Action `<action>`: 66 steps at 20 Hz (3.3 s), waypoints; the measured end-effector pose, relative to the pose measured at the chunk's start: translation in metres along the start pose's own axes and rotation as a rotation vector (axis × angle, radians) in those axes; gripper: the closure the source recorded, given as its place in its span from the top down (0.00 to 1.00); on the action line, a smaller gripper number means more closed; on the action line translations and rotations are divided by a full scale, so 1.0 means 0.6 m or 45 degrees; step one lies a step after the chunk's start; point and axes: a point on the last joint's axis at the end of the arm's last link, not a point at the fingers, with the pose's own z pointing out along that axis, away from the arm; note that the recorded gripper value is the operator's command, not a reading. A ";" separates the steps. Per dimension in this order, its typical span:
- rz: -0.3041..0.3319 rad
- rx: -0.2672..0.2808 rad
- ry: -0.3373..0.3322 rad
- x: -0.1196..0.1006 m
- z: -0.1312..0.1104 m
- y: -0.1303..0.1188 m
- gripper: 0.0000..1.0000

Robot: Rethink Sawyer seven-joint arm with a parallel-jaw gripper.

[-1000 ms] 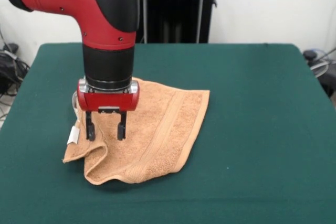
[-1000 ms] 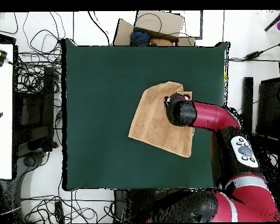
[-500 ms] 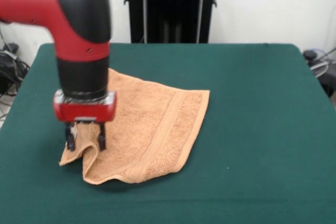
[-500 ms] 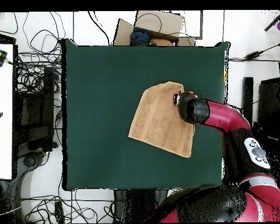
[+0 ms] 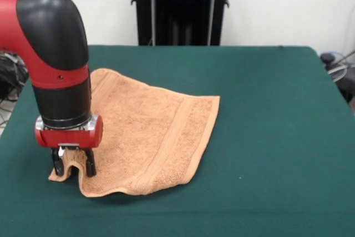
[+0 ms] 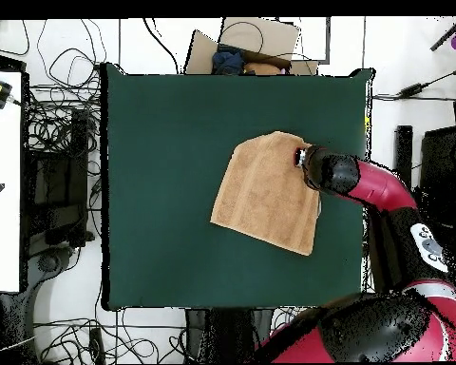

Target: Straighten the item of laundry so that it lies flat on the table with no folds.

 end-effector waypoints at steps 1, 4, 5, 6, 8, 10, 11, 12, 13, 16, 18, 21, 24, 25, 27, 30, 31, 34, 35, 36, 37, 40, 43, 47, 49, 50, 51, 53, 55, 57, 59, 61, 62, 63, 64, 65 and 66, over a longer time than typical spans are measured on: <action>-0.006 -0.001 0.008 -0.002 0.000 0.000 1.00; -0.016 -0.001 0.021 -0.004 0.001 0.000 1.00; -0.016 -0.001 0.022 -0.004 0.001 0.000 1.00; -0.017 -0.002 0.024 -0.004 0.001 0.000 1.00; -0.017 -0.003 0.027 -0.005 0.001 -0.001 1.00; -0.017 -0.003 0.028 -0.005 0.001 0.000 1.00; -0.017 -0.003 0.028 -0.005 0.001 0.000 1.00; -0.018 -0.002 0.028 -0.005 0.001 0.000 1.00; -0.020 0.000 0.029 -0.005 0.001 0.000 1.00; -0.017 0.001 0.030 -0.008 0.004 -0.001 1.00; -0.009 -0.006 0.037 -0.012 0.005 -0.005 1.00; 0.002 -0.031 0.078 -0.020 0.005 -0.009 1.00; 0.005 -0.055 0.128 -0.029 0.005 -0.014 1.00; 0.005 -0.061 0.146 -0.032 0.005 -0.015 1.00; -0.002 -0.072 0.188 -0.040 0.006 -0.017 1.00; -0.008 -0.077 0.214 -0.044 0.006 -0.018 1.00; -0.009 -0.081 0.225 -0.046 0.007 -0.018 1.00; -0.007 -0.086 0.236 -0.048 0.007 -0.019 1.00; -0.006 -0.087 0.237 -0.048 0.007 -0.019 1.00; -0.006 -0.087 0.240 -0.049 0.007 -0.019 1.00; -0.006 -0.087 0.241 -0.049 0.007 -0.019 1.00; -0.005 -0.089 0.246 -0.050 0.007 -0.020 1.00; -0.010 -0.086 0.246 -0.050 0.007 -0.019 1.00; -0.044 -0.065 0.237 -0.045 0.005 -0.013 1.00; -0.056 -0.061 0.230 -0.042 0.002 -0.008 1.00; -0.061 -0.060 0.228 -0.041 0.000 -0.006 1.00; -0.066 -0.061 0.227 -0.040 -0.003 -0.003 1.00; -0.081 -0.062 0.231 -0.039 -0.013 0.006 1.00; -0.092 -0.063 0.234 -0.038 -0.021 0.013 1.00; -0.110 -0.058 0.232 -0.044 -0.035 0.023 1.00; -0.115 -0.056 0.229 -0.047 -0.039 0.026 1.00; -0.120 -0.053 0.226 -0.050 -0.044 0.028 1.00; -0.121 -0.052 0.225 -0.051 -0.045 0.028 1.00; -0.122 -0.051 0.224 -0.051 -0.047 0.029 1.00; -0.122 -0.050 0.224 -0.051 -0.047 0.028 1.00; -0.122 -0.051 0.225 -0.051 -0.048 0.028 1.00; -0.122 -0.051 0.225 -0.050 -0.048 0.029 1.00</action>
